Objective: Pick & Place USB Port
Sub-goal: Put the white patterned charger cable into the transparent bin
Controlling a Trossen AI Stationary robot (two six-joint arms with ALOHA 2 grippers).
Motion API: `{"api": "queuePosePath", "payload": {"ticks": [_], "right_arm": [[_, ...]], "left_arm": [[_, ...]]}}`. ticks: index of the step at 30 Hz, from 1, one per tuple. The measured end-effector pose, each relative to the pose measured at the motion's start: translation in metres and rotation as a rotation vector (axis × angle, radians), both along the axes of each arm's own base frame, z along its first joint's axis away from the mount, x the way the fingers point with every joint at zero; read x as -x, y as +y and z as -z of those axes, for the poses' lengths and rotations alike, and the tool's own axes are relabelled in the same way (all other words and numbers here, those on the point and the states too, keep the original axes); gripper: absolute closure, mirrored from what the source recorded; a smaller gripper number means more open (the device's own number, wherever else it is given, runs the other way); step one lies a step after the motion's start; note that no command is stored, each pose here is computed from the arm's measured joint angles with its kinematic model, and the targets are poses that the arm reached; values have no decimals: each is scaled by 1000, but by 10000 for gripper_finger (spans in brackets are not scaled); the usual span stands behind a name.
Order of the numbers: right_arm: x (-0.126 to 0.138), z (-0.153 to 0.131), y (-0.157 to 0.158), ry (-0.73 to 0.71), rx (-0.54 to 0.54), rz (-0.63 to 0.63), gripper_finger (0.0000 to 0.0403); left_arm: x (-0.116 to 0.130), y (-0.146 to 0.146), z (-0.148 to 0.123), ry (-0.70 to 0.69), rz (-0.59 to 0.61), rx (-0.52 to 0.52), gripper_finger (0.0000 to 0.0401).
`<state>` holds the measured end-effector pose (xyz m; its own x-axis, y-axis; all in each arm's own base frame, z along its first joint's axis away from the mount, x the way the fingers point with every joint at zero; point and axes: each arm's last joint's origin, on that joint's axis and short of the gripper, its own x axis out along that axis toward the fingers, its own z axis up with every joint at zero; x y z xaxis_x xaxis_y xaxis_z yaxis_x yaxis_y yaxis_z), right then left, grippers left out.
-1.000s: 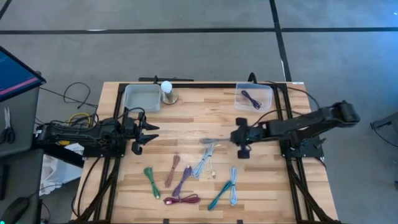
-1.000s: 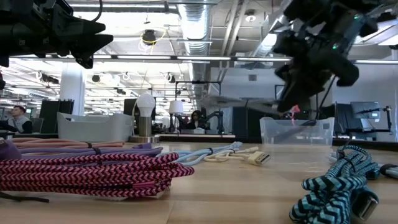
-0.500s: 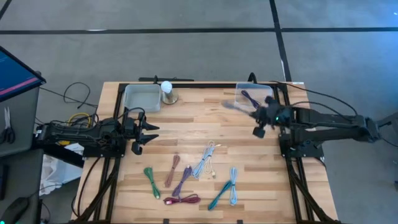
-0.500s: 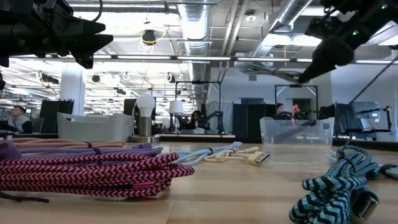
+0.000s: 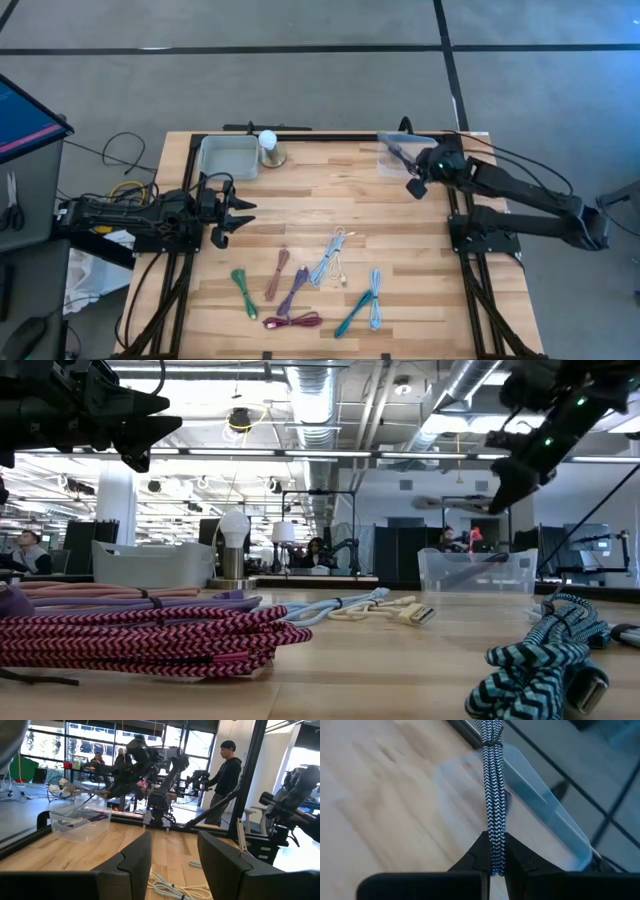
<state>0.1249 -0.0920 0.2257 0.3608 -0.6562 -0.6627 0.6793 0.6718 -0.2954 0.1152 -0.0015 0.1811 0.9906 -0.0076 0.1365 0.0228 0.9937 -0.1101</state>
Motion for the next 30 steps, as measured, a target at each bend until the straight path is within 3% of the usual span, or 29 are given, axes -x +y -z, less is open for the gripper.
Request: {"api": "queuePosePath", "payload": {"ticks": [8,22,30], "right_arm": [[-2,22,-24,125,-90,110,388],[-10,50,-39,260,-191,149,384],[-9,48,-41,283,-139,188,270]], "left_arm": [[0,0,0,0,0,0,242],[0,0,0,0,0,0,242],[0,0,0,0,0,0,242]]}}
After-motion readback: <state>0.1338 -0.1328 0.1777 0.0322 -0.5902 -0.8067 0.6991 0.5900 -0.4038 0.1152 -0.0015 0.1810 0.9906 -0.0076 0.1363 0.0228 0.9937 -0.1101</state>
